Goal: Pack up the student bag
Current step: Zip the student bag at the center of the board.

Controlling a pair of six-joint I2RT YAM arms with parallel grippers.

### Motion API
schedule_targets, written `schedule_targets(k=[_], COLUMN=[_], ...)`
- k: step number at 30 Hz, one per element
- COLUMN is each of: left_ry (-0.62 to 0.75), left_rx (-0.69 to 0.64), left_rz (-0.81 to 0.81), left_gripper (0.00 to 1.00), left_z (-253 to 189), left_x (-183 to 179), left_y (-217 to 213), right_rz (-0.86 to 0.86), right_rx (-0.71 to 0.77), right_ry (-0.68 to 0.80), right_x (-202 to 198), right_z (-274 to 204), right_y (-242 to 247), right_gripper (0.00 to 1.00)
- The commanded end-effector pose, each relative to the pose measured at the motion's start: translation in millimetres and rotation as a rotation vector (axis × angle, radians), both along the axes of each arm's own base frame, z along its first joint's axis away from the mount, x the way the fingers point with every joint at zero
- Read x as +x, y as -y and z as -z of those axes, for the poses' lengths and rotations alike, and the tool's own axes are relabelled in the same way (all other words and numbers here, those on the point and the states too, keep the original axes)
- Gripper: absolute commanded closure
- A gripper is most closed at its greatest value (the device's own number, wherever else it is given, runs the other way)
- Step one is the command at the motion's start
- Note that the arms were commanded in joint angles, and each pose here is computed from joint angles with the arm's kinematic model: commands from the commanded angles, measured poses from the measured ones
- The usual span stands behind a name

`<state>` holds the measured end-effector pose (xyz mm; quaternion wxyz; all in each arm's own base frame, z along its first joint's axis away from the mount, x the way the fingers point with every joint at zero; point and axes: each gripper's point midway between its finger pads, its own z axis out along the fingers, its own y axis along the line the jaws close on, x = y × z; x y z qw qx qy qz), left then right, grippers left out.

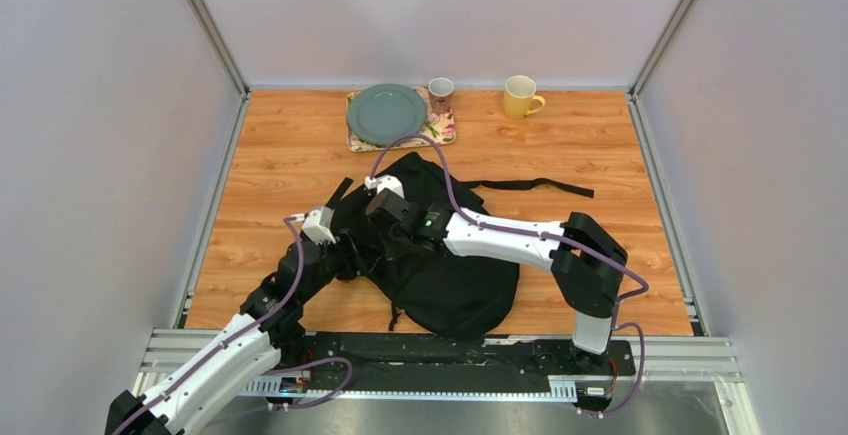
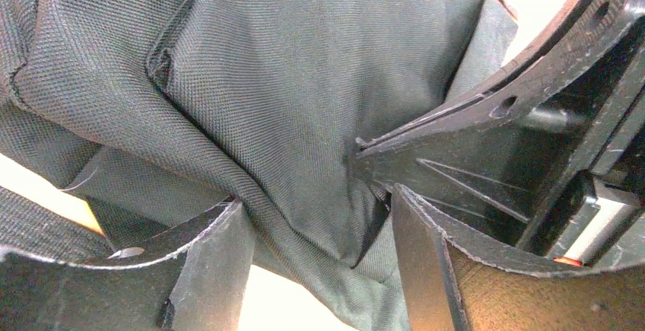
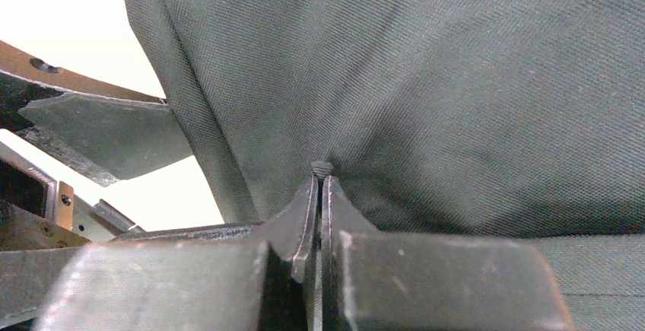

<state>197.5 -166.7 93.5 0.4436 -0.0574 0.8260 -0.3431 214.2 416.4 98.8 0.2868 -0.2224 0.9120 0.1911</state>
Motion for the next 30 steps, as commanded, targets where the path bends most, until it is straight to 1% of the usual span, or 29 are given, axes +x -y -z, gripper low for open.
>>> schedule_targets(k=[1,7,13,20,21,24,25,27,28,29,30], left_ry=[-0.059,-0.08,-0.1,-0.116,-0.122,-0.145,-0.146,-0.144,-0.135,-0.148,-0.127], left_rx=[-0.113,-0.184,-0.191,-0.218,-0.215,-0.207,-0.208,-0.203,-0.188,-0.156,-0.143], left_rz=[0.06,0.063,0.098,0.108,0.11,0.12,0.125,0.125,0.127,0.112,0.11], left_gripper=[0.28,0.29,0.31,0.45,0.53,0.62,0.74,0.86,0.97,1.0,1.0], left_z=[-6,-1,1,3,5,12,13,14,14,19,11], left_x=[-16,-23,-27,-28,-28,-30,-30,-28,-27,-25,-21], left_y=[14,17,23,27,27,29,30,31,30,27,27], right_rz=[-0.011,0.01,0.026,0.037,0.037,0.035,0.035,0.035,0.041,0.045,0.048], right_rx=[0.142,0.149,0.14,0.125,0.123,0.127,0.129,0.124,0.124,0.116,0.104], right_ry=[0.041,0.06,0.065,0.076,0.075,0.079,0.08,0.085,0.092,0.097,0.102], right_x=[2,5,5,6,6,6,6,6,8,9,10], right_z=[-41,-47,-46,-45,-44,-47,-48,-48,-49,-49,-47], right_y=[-11,-7,-2,5,5,6,6,8,9,11,13], right_gripper=[1.0,1.0,1.0,1.0,1.0,1.0,1.0,1.0,1.0,1.0,1.0])
